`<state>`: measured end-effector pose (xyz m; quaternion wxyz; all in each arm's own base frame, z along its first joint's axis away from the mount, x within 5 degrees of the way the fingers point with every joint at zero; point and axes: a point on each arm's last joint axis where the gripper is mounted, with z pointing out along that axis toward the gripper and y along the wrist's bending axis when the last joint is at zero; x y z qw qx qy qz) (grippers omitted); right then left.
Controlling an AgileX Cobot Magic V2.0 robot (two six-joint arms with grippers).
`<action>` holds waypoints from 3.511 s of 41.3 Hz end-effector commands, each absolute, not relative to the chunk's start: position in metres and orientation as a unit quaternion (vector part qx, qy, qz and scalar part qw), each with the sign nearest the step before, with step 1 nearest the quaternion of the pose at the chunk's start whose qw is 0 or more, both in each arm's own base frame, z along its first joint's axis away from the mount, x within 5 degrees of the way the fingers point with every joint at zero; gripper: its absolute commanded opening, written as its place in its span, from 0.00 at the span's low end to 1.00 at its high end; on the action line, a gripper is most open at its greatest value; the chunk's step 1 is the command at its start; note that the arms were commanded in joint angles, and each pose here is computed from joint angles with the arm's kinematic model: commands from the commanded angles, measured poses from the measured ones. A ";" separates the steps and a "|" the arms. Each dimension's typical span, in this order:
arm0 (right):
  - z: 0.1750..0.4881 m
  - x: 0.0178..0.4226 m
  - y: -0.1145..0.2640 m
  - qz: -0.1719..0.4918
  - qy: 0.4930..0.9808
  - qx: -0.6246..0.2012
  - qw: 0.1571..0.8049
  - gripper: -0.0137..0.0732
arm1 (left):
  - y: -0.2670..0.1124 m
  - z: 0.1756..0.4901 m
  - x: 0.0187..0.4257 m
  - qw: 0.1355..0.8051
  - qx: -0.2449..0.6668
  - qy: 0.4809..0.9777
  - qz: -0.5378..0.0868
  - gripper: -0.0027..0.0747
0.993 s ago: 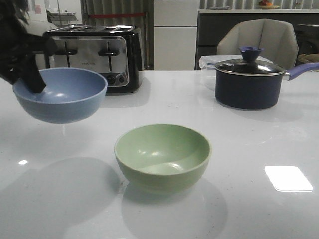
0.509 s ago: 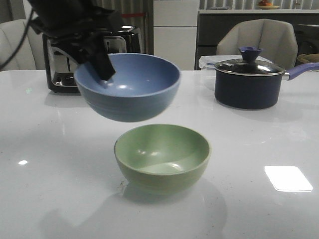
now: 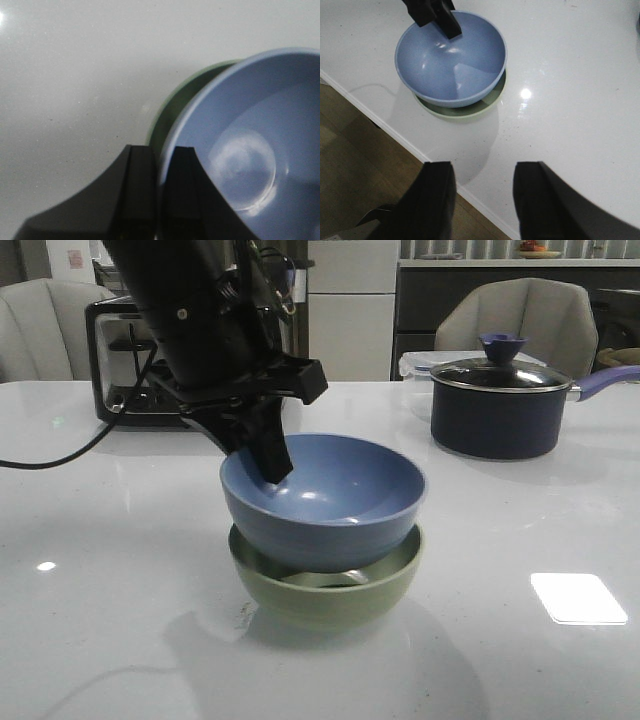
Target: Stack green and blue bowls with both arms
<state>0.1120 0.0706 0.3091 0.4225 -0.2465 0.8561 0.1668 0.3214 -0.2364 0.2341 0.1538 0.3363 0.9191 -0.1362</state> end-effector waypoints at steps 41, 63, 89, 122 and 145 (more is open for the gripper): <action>0.323 0.115 0.071 0.173 0.835 -0.239 0.464 0.63 | -0.225 0.321 0.300 0.261 0.350 0.887 -0.149 0.72; 0.323 0.115 0.071 0.173 0.835 -0.239 0.464 0.63 | -0.133 0.368 0.177 0.364 0.356 0.851 -0.129 0.72; 0.323 0.115 0.071 0.174 0.836 -0.239 0.464 0.63 | -0.056 0.351 0.087 0.466 0.273 0.834 -0.115 0.72; 0.322 0.116 0.068 0.145 0.835 -0.252 0.467 0.19 | -0.058 0.352 0.089 0.480 0.270 0.825 -0.123 0.15; 0.322 0.116 0.068 0.145 0.835 -0.252 0.467 0.19 | -0.040 0.353 0.082 0.520 0.226 0.818 -0.098 0.15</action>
